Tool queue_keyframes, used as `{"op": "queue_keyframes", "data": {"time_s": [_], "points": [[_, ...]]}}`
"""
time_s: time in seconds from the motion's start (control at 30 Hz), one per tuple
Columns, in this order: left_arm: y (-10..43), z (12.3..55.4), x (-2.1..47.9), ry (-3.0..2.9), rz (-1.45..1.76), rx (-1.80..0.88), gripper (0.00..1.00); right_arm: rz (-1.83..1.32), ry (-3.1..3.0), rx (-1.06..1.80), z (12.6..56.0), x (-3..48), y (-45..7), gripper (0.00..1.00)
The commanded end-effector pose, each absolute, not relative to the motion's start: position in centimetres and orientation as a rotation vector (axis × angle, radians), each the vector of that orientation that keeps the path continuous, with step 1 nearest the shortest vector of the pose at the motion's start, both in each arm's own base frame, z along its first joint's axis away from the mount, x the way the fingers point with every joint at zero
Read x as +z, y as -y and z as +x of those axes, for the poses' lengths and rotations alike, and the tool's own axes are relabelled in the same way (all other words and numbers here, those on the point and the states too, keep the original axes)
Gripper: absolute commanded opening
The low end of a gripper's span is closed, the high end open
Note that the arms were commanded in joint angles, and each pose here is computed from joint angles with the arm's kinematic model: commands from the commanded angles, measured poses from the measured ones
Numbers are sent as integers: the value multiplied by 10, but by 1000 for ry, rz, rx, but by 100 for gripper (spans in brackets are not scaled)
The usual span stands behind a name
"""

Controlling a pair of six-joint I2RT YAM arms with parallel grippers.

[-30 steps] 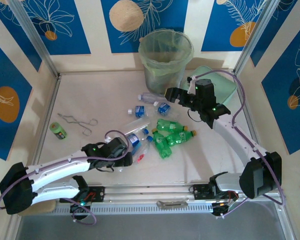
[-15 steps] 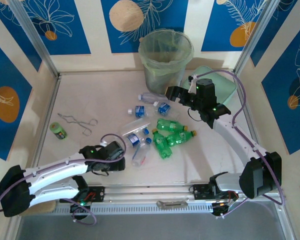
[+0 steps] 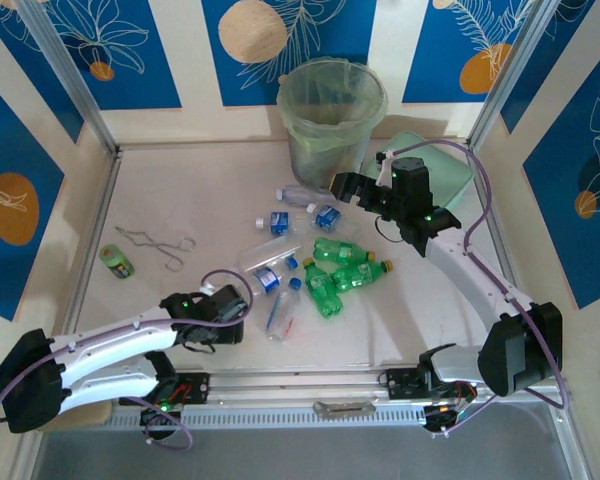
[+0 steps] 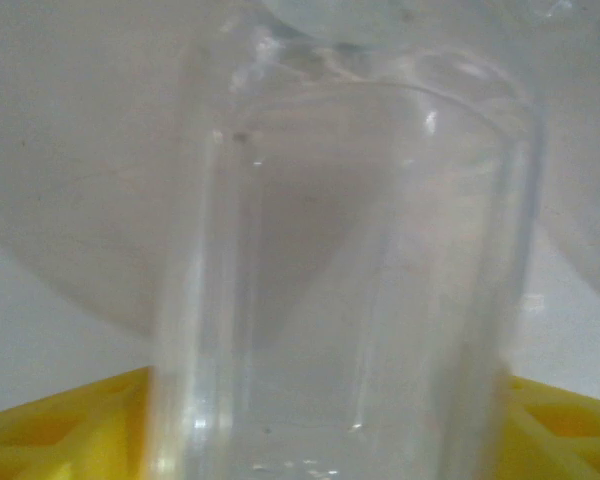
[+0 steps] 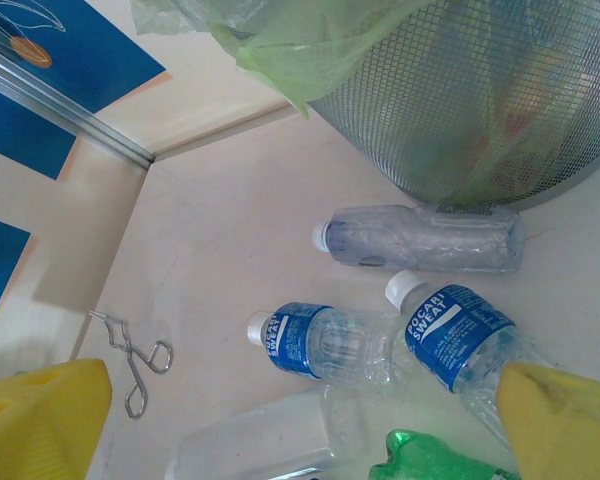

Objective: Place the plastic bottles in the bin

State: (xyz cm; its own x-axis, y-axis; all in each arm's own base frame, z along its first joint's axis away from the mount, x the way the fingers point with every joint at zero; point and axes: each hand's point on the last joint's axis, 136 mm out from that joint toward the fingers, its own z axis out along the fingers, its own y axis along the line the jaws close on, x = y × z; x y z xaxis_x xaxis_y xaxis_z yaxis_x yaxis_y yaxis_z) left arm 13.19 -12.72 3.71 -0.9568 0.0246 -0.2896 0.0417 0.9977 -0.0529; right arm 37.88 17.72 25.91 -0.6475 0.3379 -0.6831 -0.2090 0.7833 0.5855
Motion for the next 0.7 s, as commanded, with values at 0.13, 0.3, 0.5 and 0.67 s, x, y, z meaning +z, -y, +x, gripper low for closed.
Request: {"op": "queue_keyframes", "data": {"time_s": [0.13,0.3,0.5,0.67], "points": [[122,136,35,-2815,80,-44,52,102,-2119,831,379,260,-177,99],[112,145,47,-2768,21,-68,47,101,-2119,837,378,260,-178,99],[100,182,90,-2598,-88,-132,46,86,-2120,862,376,258,-184,99],[125,232,136,-2396,-154,-387,46,18,-2115,947,372,261,-202,99]]}}
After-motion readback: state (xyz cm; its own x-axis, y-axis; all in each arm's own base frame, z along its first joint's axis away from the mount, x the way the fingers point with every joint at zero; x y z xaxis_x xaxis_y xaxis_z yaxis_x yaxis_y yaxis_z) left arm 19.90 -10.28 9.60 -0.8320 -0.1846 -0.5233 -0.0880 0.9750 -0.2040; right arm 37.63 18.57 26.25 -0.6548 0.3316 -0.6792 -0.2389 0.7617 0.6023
